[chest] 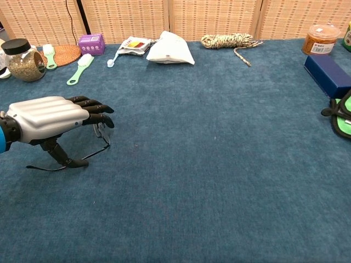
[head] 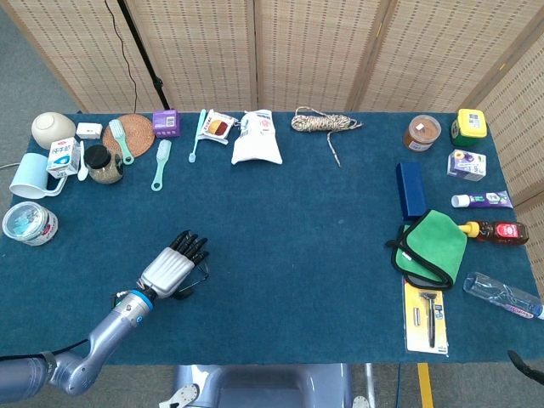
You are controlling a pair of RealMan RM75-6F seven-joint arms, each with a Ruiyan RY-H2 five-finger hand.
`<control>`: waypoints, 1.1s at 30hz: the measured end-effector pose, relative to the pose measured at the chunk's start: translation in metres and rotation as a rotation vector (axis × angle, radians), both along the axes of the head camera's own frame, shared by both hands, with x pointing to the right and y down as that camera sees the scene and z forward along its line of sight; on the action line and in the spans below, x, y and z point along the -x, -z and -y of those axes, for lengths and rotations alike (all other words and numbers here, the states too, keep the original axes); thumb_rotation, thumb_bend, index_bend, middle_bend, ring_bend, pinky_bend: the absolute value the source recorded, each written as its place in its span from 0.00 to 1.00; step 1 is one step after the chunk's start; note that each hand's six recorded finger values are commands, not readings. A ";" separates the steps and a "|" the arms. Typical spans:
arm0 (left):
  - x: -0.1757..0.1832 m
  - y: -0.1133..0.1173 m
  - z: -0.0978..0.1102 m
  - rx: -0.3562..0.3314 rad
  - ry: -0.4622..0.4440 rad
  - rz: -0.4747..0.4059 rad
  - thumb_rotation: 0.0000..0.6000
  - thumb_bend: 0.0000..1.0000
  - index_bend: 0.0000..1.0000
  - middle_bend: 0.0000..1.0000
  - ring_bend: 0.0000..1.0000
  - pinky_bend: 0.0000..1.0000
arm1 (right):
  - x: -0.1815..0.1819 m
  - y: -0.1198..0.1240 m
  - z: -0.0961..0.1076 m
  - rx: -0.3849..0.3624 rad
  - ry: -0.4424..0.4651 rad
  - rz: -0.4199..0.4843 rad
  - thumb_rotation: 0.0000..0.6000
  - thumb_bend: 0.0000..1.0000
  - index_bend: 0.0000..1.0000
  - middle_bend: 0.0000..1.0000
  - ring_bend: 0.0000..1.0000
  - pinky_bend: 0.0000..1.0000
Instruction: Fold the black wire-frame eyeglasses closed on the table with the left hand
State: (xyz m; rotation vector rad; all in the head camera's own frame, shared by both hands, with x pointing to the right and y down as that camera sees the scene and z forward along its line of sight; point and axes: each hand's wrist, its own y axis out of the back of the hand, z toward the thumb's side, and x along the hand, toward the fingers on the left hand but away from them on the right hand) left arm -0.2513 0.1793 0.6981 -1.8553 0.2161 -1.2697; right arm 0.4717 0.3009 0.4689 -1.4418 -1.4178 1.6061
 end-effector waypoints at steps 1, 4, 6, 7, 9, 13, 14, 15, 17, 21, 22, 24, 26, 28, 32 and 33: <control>0.000 0.000 0.000 -0.001 0.001 0.000 0.71 0.26 0.21 0.00 0.00 0.00 | 0.000 0.000 0.000 -0.001 0.000 0.000 1.00 0.00 0.12 0.03 0.02 0.15; -0.001 0.000 0.001 -0.003 0.005 -0.004 0.71 0.26 0.26 0.00 0.00 0.00 | 0.000 0.000 0.000 -0.001 -0.001 -0.002 1.00 0.00 0.12 0.03 0.02 0.15; -0.001 0.001 0.002 -0.006 0.009 -0.009 0.71 0.26 0.30 0.00 0.00 0.00 | 0.000 0.000 0.000 0.000 -0.001 -0.002 1.00 0.00 0.13 0.03 0.02 0.15; -0.002 0.001 0.002 -0.008 0.012 -0.012 0.71 0.26 0.31 0.00 0.00 0.00 | 0.000 0.000 0.001 0.000 -0.001 -0.003 1.00 0.00 0.13 0.03 0.02 0.15; -0.002 0.002 0.003 -0.013 0.015 -0.018 0.71 0.26 0.34 0.00 0.00 0.00 | 0.000 0.000 0.001 0.000 -0.001 -0.003 1.00 0.00 0.13 0.03 0.02 0.15; -0.002 0.001 0.005 -0.017 0.018 -0.020 0.72 0.26 0.36 0.00 0.00 0.00 | 0.001 0.000 0.002 0.002 -0.001 -0.005 1.00 0.00 0.13 0.03 0.02 0.15; -0.001 0.001 0.005 -0.017 0.018 -0.017 0.72 0.26 0.36 0.00 0.00 0.00 | 0.001 0.000 0.002 0.001 -0.002 -0.005 1.00 0.00 0.13 0.03 0.02 0.15; -0.001 0.000 0.005 -0.016 0.016 -0.015 0.72 0.26 0.36 0.00 0.00 0.00 | 0.001 0.000 0.002 0.001 -0.002 -0.006 1.00 0.00 0.13 0.03 0.02 0.15; 0.000 0.000 0.005 -0.014 0.013 -0.012 0.72 0.26 0.36 0.00 0.00 0.00 | 0.001 0.000 0.002 0.001 -0.002 -0.007 1.00 0.00 0.13 0.03 0.02 0.15; 0.000 -0.001 0.005 -0.013 0.016 -0.014 0.74 0.26 0.39 0.00 0.00 0.00 | 0.001 0.000 0.002 0.004 -0.003 -0.008 1.00 0.00 0.13 0.03 0.02 0.15; -0.001 0.000 0.005 -0.014 0.019 -0.016 0.76 0.26 0.41 0.00 0.00 0.00 | 0.002 0.000 0.002 0.003 -0.003 -0.008 1.00 0.00 0.13 0.03 0.02 0.15; -0.001 0.000 0.006 -0.019 0.022 -0.020 0.79 0.26 0.44 0.00 0.00 0.00 | 0.002 0.000 0.002 0.003 -0.004 -0.008 1.00 0.00 0.13 0.03 0.02 0.15; -0.002 0.001 0.006 -0.024 0.023 -0.024 0.81 0.26 0.47 0.00 0.00 0.00 | 0.001 0.000 0.002 0.004 -0.005 -0.010 1.00 0.00 0.13 0.03 0.02 0.15; -0.002 0.001 0.006 -0.024 0.024 -0.026 0.82 0.26 0.48 0.00 0.00 0.00 | 0.001 0.001 0.002 0.003 -0.006 -0.010 1.00 0.00 0.13 0.03 0.02 0.15; -0.003 0.001 0.007 -0.026 0.026 -0.029 0.83 0.26 0.51 0.00 0.00 0.00 | 0.001 0.001 0.002 0.002 -0.007 -0.010 1.00 0.00 0.13 0.03 0.02 0.15; -0.003 0.001 0.008 -0.026 0.027 -0.030 0.83 0.26 0.51 0.00 0.00 0.00 | 0.001 0.001 0.002 0.002 -0.007 -0.010 1.00 0.00 0.13 0.03 0.02 0.15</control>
